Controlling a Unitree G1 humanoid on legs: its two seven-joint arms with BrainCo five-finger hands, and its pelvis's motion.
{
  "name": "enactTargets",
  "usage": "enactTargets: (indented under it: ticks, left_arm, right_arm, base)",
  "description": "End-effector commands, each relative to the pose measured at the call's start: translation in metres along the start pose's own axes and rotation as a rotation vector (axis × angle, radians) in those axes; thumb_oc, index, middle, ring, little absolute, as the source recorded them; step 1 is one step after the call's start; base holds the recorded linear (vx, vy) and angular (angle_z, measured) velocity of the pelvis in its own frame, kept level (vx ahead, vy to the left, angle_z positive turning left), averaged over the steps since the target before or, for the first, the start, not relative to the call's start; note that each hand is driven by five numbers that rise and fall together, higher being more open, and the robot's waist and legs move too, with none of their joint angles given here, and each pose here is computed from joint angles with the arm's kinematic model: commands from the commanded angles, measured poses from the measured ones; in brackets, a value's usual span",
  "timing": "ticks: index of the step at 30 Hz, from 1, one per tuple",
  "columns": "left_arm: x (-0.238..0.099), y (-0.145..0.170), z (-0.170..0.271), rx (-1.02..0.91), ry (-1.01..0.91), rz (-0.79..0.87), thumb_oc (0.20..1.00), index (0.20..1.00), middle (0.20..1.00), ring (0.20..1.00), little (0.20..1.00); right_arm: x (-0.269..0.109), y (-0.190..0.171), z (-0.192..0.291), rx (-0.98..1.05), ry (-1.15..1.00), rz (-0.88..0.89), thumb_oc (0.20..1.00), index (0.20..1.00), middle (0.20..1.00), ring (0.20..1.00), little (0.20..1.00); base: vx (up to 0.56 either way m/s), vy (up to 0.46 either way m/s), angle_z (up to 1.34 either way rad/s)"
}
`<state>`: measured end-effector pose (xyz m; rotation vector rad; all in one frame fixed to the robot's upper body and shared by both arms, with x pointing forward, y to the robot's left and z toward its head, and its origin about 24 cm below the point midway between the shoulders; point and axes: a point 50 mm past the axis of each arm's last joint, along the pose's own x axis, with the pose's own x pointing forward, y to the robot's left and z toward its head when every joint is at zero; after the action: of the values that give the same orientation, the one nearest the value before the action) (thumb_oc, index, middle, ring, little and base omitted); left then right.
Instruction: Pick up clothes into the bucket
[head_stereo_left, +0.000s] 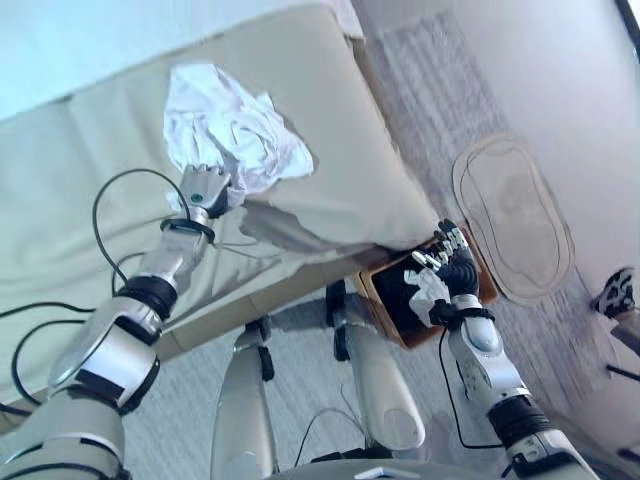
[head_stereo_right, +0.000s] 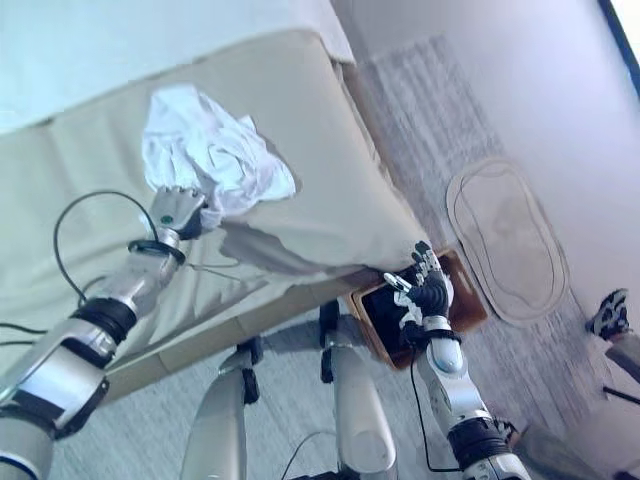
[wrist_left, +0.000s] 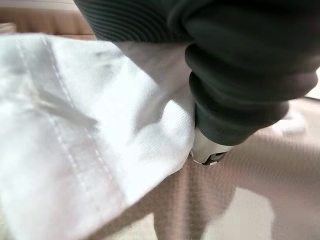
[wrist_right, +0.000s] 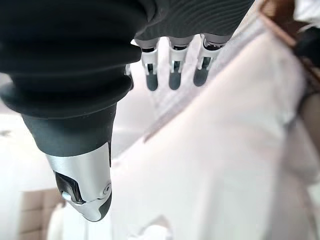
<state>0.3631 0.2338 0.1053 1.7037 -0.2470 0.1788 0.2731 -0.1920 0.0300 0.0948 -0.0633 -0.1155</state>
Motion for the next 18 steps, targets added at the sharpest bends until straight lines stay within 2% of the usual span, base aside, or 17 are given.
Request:
enactTargets:
  ticks: [1,5,8,18]
  left_arm:
    - [0.005,0.016,0.015,-0.149,-0.033,0.108,0.2,0.2,0.2,0.2,0.2]
    - [-0.028,-0.01,0.037,-0.348,-0.063,0.043,0.2,0.2,0.2,0.2,0.2]
    - [-0.039,-0.015,0.042,-0.417,-0.073,0.02,0.2,0.2,0.2,0.2,0.2]
    - [-0.079,-0.002,0.067,-0.792,-0.195,-0.009,0.2,0.2,0.2,0.2,0.2]
  right_arm:
    - [-0.006,-0.022,0.002,-0.039,-0.016,-0.074,1.0,1.0,1.0,1.0,1.0]
    - [-0.006,-0.023,-0.004,-0.031,0.016,-0.094,1.0,1.0,1.0,1.0,1.0]
    - [-0.007,-0.024,-0.007,-0.029,0.029,-0.098,1.0,1.0,1.0,1.0,1.0]
    - [-0.008,-0.024,-0.015,-0.063,0.068,-0.1,1.0,1.0,1.0,1.0,1.0]
  base:
    - [0.1,-0.037,0.01]
    - [0.12,-0.038,0.08]
    - [0.09,-0.049,0.18]
    - [0.08,-0.049,0.12]
